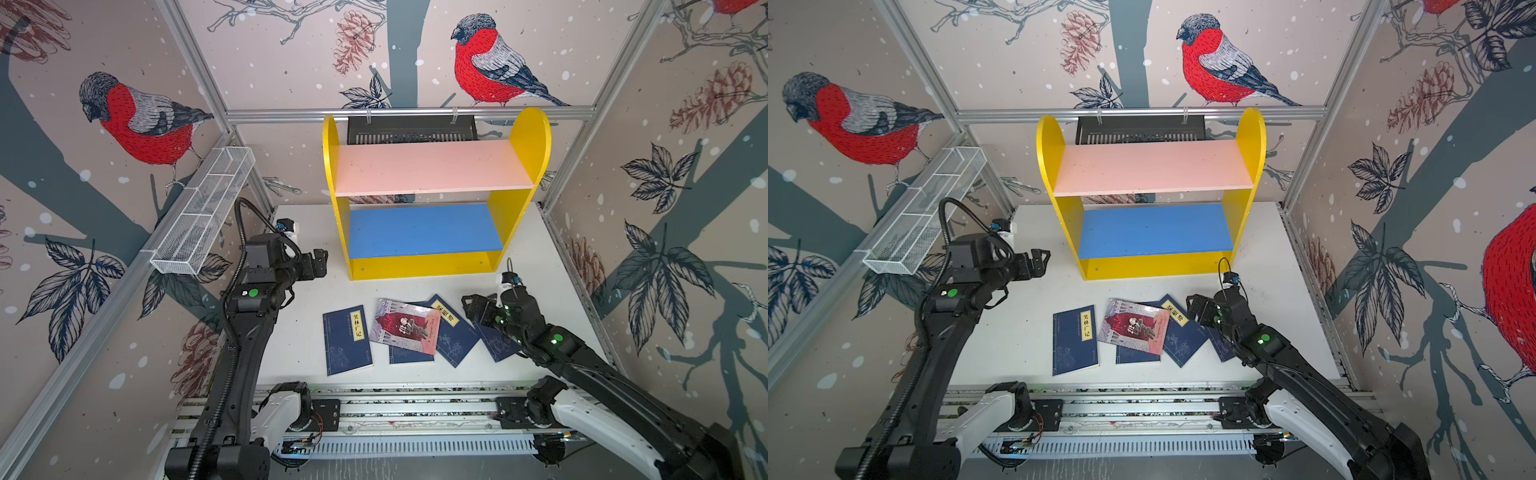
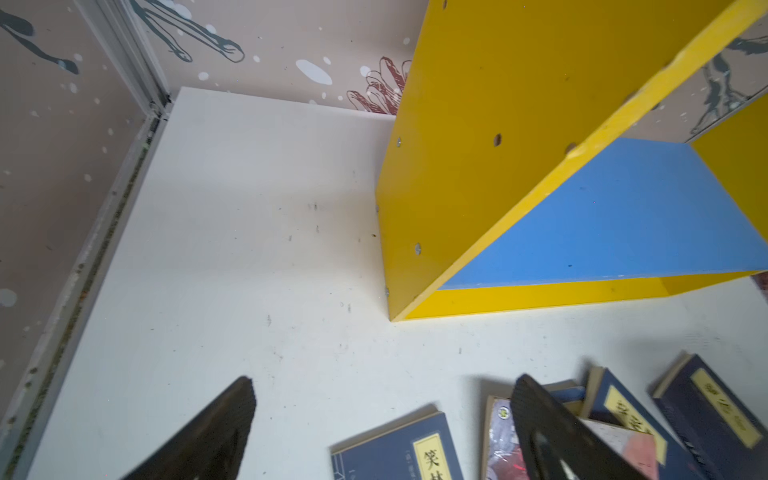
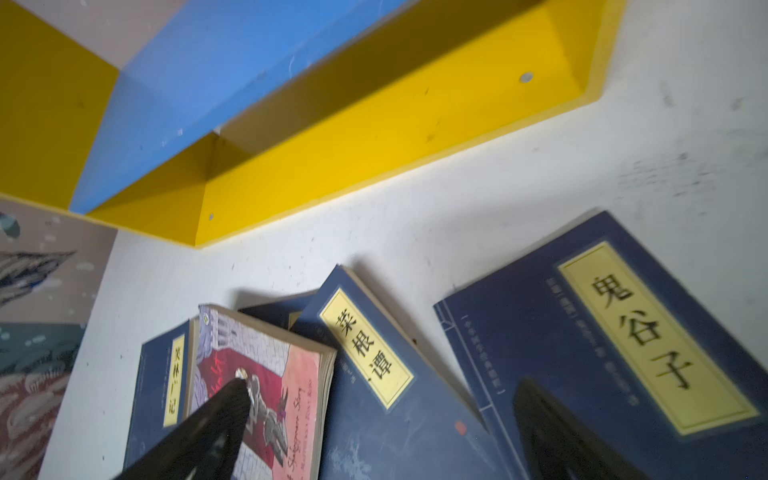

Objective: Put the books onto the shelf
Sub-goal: 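Reach the right gripper toward the Hamlet paperback while the left arm rises, then grasp the Hamlet paperback's edge with the right gripper and tilt it up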

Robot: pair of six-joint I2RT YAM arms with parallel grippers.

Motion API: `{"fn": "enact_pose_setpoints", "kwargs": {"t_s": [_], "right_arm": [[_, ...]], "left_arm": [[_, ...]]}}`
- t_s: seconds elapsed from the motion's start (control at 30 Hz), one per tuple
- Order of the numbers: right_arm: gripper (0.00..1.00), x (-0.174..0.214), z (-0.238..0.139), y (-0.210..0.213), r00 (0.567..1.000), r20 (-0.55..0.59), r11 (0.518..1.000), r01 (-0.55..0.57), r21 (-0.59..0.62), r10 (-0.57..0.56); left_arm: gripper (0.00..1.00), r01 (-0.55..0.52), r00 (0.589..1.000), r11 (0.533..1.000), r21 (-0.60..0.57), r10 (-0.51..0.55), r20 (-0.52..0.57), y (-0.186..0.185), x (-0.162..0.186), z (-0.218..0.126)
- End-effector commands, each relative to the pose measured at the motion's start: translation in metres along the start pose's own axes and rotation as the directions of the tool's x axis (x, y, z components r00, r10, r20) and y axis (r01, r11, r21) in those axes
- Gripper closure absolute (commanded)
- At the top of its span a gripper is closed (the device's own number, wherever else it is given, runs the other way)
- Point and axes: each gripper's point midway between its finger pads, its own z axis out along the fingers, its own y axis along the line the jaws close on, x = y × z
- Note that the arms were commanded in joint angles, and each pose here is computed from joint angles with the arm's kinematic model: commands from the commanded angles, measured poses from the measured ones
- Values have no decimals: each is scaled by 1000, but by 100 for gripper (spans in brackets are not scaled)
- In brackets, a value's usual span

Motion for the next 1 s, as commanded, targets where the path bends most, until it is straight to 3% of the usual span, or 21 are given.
{"fn": "enact_pose_setpoints", "kwargs": {"t_s": [0.0,0.17,0.27,0.5,0.97], "right_arm": [[0,23,9,20,996,-82,997,23,-74,-29],[0,48,26,34,984,-163,989,54,-137,-77],[0,53,32,30,978,-191,991,66,-115,-87],[0,69,43,50,959,-263,972,38,-234,-101],[5,87,80,65,918,-380,968,18,-251,-115]], "left_arm": [[4,101,991,993,66,-94,-99,-14,14,-3],[4,72,993,982,176,-54,-107,-32,17,-6],[4,70,992,972,223,-45,-115,-38,29,-7],[4,59,989,901,430,6,-148,-70,57,-18],[4,75,986,868,491,9,-166,-79,69,-24]]}}
